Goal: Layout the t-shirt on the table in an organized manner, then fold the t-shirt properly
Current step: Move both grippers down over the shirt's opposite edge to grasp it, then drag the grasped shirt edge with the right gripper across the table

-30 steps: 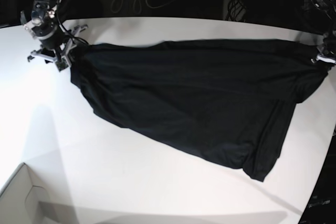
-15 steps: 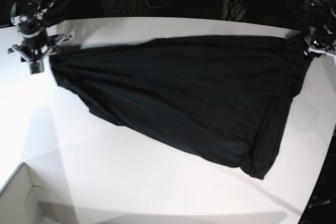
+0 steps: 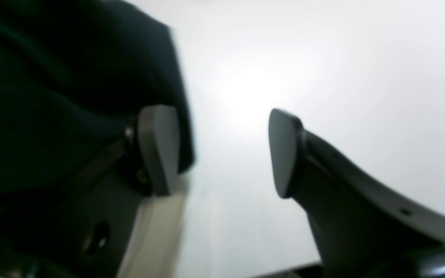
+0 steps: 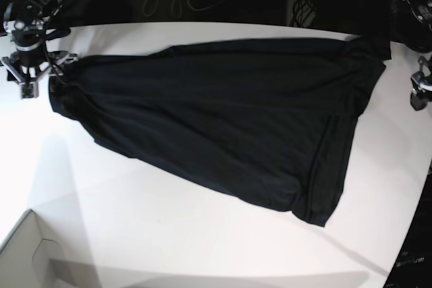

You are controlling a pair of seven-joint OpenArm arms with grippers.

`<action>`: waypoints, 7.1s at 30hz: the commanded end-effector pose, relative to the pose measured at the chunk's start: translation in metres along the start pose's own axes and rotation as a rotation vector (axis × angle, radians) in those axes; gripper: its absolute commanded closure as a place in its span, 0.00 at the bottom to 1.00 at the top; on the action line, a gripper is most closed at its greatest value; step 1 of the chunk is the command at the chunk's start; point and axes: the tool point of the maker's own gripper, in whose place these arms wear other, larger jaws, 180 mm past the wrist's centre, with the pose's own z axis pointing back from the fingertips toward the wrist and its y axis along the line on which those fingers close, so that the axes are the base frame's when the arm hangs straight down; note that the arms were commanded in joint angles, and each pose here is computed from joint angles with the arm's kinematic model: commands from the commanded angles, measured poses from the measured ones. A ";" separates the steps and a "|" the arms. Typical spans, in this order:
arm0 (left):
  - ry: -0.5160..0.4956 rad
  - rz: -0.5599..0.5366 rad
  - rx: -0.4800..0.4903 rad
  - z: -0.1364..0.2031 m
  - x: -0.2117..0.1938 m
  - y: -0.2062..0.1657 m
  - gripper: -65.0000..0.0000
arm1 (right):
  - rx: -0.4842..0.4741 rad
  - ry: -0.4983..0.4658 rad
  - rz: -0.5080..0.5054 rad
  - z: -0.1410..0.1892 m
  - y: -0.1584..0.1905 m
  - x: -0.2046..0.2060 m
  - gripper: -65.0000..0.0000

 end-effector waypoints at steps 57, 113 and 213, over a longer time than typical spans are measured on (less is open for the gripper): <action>-0.056 -0.069 -0.025 -0.211 -0.024 -0.135 1.00 | 0.141 -0.311 0.078 -0.041 0.048 0.147 0.43; -0.365 0.193 -0.329 -0.028 0.056 -0.142 1.00 | 0.368 -0.455 0.268 -0.008 0.153 0.192 1.00; -0.311 0.167 -0.274 -0.030 0.040 -0.117 1.00 | 0.708 -0.429 -0.011 -0.093 0.322 0.247 1.00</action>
